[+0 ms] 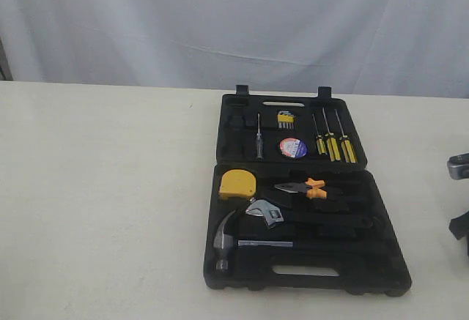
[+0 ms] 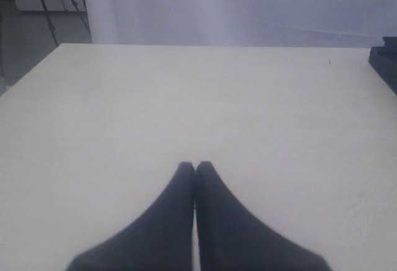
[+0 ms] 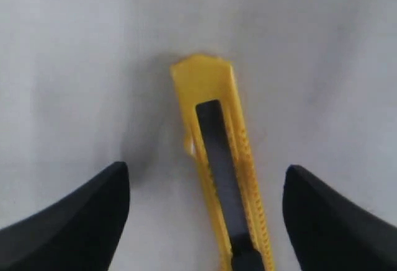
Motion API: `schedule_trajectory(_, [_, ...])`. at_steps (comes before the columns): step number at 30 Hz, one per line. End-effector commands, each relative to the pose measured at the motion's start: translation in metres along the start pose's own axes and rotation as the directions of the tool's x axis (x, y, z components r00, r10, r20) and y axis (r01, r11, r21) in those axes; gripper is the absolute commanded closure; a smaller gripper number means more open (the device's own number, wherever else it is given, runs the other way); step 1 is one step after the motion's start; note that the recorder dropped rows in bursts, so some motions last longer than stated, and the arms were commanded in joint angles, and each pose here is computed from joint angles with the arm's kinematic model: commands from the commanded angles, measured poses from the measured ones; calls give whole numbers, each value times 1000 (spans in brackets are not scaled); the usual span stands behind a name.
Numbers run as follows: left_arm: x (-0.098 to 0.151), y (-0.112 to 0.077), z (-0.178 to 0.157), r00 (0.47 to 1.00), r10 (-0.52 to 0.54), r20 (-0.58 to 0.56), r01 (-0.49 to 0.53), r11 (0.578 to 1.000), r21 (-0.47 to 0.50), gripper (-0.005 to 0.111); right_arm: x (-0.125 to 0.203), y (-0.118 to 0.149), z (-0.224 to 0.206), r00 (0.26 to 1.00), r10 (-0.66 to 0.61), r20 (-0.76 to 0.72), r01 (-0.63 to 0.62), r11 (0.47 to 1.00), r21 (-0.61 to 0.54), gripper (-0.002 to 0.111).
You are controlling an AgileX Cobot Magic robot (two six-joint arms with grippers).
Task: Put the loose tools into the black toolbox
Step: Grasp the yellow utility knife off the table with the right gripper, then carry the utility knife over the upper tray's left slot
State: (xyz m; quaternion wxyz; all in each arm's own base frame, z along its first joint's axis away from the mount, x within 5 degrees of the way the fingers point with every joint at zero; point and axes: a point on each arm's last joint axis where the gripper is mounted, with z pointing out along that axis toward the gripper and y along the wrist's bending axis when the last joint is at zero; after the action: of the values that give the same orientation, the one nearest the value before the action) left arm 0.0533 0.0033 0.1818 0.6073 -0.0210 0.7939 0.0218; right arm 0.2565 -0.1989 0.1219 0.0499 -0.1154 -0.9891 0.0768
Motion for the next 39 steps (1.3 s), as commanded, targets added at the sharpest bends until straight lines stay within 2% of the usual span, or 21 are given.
schedule_trajectory(1, [-1,0,0,1000,-1,9,1,1000,4,107,0,-1,13,999,-7,-40,7,1000,-5,46])
schedule_trajectory(3, [-1,0,0,1000,-1,9,1,1000,4,107,2,1,17,997,-11,-76,9,1000,-15,52])
schedule_trajectory(10, [-1,0,0,1000,-1,9,1,1000,4,107,5,3,22,991,-5,-132,2,1000,-27,101])
schedule_trajectory(12, [-1,0,0,1000,-1,9,1,1000,4,107,3,5,18,989,-13,-145,10,1000,-26,109])
schedule_trajectory(18, [-1,0,0,1000,-1,9,1,1000,4,107,-21,21,-6,993,-10,-116,4,998,-60,109])
schedule_trajectory(21, [-1,0,0,1000,-1,9,1,1000,4,107,-35,32,-24,999,15,-32,-19,995,-103,109])
schedule_trajectory(26, [-1,0,0,1000,-1,9,1,1000,4,107,-49,53,-52,990,14,138,18,974,-227,109])
schedule_trajectory(31, [-1,0,0,1000,-1,9,1,1000,4,107,-57,71,-77,974,36,225,38,949,-312,109])
schedule_trajectory(36, [-1,0,0,1000,-1,9,1,1000,4,107,-64,97,-115,940,3,340,116,937,-329,109])
schedule_trajectory(39, [-1,0,0,1000,-1,9,1,1000,4,107,-73,122,-146,898,-29,439,186,929,-319,109])
